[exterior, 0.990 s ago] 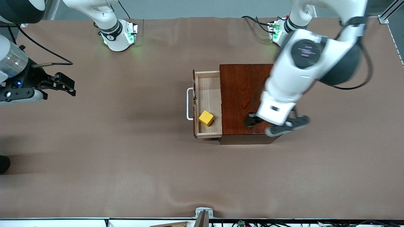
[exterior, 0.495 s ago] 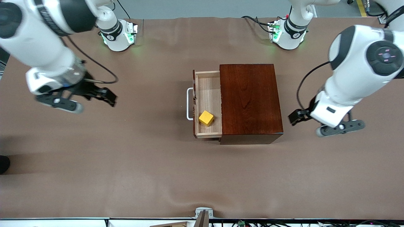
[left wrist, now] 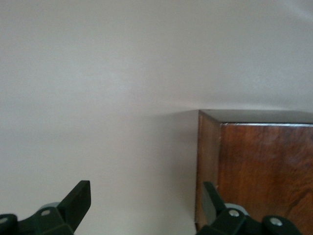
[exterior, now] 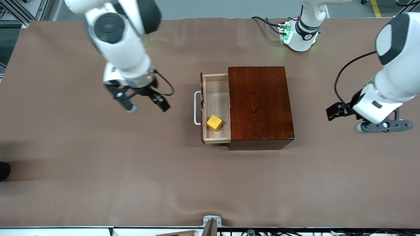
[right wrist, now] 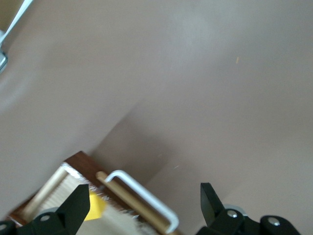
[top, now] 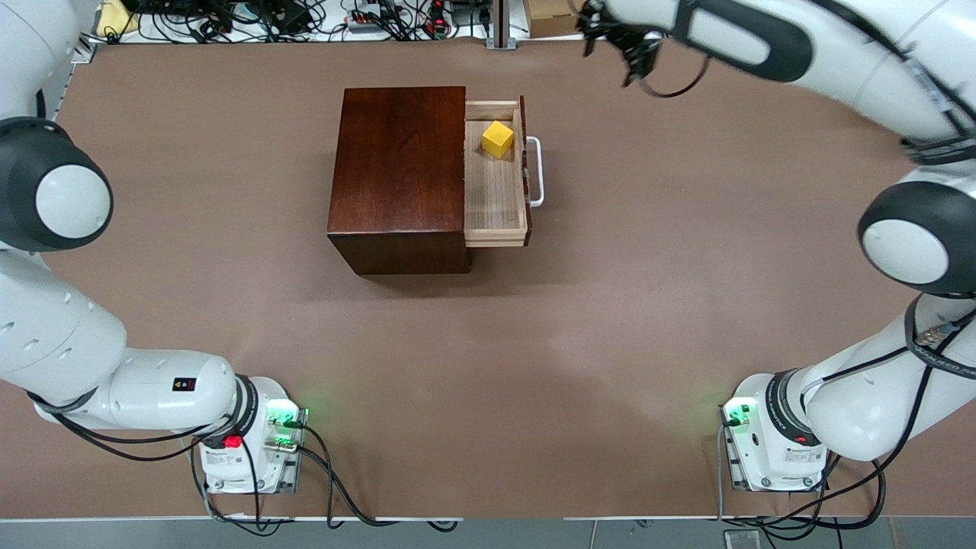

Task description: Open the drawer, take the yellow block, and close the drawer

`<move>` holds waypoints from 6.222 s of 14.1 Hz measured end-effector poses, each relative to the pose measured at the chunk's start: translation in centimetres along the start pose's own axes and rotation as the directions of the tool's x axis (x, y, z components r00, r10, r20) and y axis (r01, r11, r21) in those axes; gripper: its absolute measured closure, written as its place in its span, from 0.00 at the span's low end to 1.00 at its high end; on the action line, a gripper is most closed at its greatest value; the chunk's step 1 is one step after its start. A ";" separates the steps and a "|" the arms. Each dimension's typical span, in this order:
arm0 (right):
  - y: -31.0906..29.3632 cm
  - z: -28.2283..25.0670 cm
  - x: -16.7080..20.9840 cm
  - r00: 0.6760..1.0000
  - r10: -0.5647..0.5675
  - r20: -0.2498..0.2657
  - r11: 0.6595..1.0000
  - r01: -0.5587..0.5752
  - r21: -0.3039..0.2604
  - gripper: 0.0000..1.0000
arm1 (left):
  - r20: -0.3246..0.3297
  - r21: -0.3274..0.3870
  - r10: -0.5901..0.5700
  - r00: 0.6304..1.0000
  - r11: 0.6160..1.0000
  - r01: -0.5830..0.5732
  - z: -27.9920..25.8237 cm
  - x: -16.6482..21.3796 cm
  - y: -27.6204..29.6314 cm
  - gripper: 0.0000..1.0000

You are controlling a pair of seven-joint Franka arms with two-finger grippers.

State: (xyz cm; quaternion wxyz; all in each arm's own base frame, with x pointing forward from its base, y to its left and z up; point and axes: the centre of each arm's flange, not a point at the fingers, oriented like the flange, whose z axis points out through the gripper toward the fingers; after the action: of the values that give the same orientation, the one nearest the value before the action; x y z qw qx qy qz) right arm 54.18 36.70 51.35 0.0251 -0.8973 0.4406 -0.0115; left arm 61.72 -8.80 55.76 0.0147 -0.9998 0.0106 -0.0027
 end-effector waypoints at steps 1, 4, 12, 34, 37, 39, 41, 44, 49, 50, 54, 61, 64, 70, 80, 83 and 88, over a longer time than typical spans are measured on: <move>-0.8 1.0 -1.7 0.998 0.059 0.000 0.998 -0.059 0.007 0.00 | 0.007 0.001 0.028 1.000 1.000 -0.028 -0.2 -0.1 -0.7 0.00; -2.7 4.1 -5.8 0.974 0.228 0.009 0.973 -0.228 0.039 0.00 | 0.041 0.003 0.106 0.993 0.994 -0.107 -0.4 -0.8 -2.1 0.00; -4.6 9.5 -14.4 0.951 0.309 0.027 0.949 -0.311 0.062 0.00 | 0.109 -0.011 0.229 0.967 0.973 -0.229 -0.3 -1.7 -3.6 0.00; -7.5 17.4 -13.4 0.995 0.095 -0.029 0.989 -0.092 0.113 0.00 | 0.082 0.033 -0.048 0.995 0.998 0.045 0.3 -5.0 -3.9 0.00; -7.7 18.1 -13.5 0.995 0.093 -0.030 0.990 -0.090 0.108 0.00 | 0.084 0.037 -0.105 0.991 0.994 0.102 0.7 -4.7 -3.4 0.00; -7.9 18.4 -13.7 0.996 0.088 -0.029 0.990 -0.084 0.115 0.00 | 0.082 0.041 -0.153 0.985 0.988 0.150 0.7 -4.7 -3.2 0.00; -8.0 18.7 -13.7 0.996 0.084 -0.029 0.990 -0.080 0.115 0.00 | 0.078 0.046 -0.201 0.976 0.979 0.198 0.7 -4.7 -2.8 0.00; -8.0 19.6 -13.8 0.996 0.081 -0.032 0.991 -0.077 0.107 0.00 | 0.071 0.054 -0.303 0.950 0.953 0.299 0.6 -4.8 -1.9 0.00; -8.1 19.7 -13.7 0.997 0.069 -0.034 0.992 -0.065 0.109 0.33 | 0.061 0.064 -0.433 0.899 0.901 0.430 0.8 -4.9 0.1 0.00; -8.2 19.5 -13.7 0.997 0.068 -0.032 0.991 -0.064 0.116 0.41 | 0.058 0.064 -0.457 0.887 0.889 0.454 0.9 -4.8 0.3 0.00; -8.6 18.2 -13.5 0.997 0.073 -0.035 0.992 -0.069 0.108 0.43 | 0.045 0.063 -0.573 0.819 0.819 0.570 1.1 -4.2 0.6 0.00; -8.4 8.8 -12.7 0.994 0.112 0.000 0.994 -0.112 0.002 0.43 | 0.058 0.034 -0.667 0.743 0.745 0.666 1.2 -3.5 1.4 0.00; -6.8 3.4 -7.4 0.994 0.106 0.007 0.994 -0.106 -0.038 0.43 | 0.060 0.030 -0.703 0.708 0.711 0.703 1.0 -3.6 2.9 0.00; -1.2 0.5 7.4 0.993 -0.106 0.052 0.984 0.113 -0.140 0.43 | 0.063 0.044 -0.796 0.603 0.605 0.795 2.3 -3.7 12.6 0.00; 17.5 2.2 31.3 0.802 -0.594 0.067 0.802 0.597 -0.031 0.43 | 0.053 0.101 -0.912 0.408 0.411 0.906 8.0 -8.8 33.9 0.00; 20.8 4.5 35.6 0.727 -0.687 0.007 0.727 0.687 -0.017 0.43 | 0.062 0.070 -0.937 0.345 0.348 0.935 10.8 -10.8 39.6 0.00; 23.9 13.2 39.2 0.692 -0.721 0.046 0.691 0.722 -0.031 0.43 | 0.134 -0.030 -0.965 0.225 0.223 0.974 12.8 -11.6 45.0 0.00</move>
State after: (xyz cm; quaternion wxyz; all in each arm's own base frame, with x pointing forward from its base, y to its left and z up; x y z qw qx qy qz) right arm 59.81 -8.46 36.81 0.0046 -0.9986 0.0530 0.0035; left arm 49.24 -53.12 41.58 -0.0435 -0.7881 -0.6131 0.0324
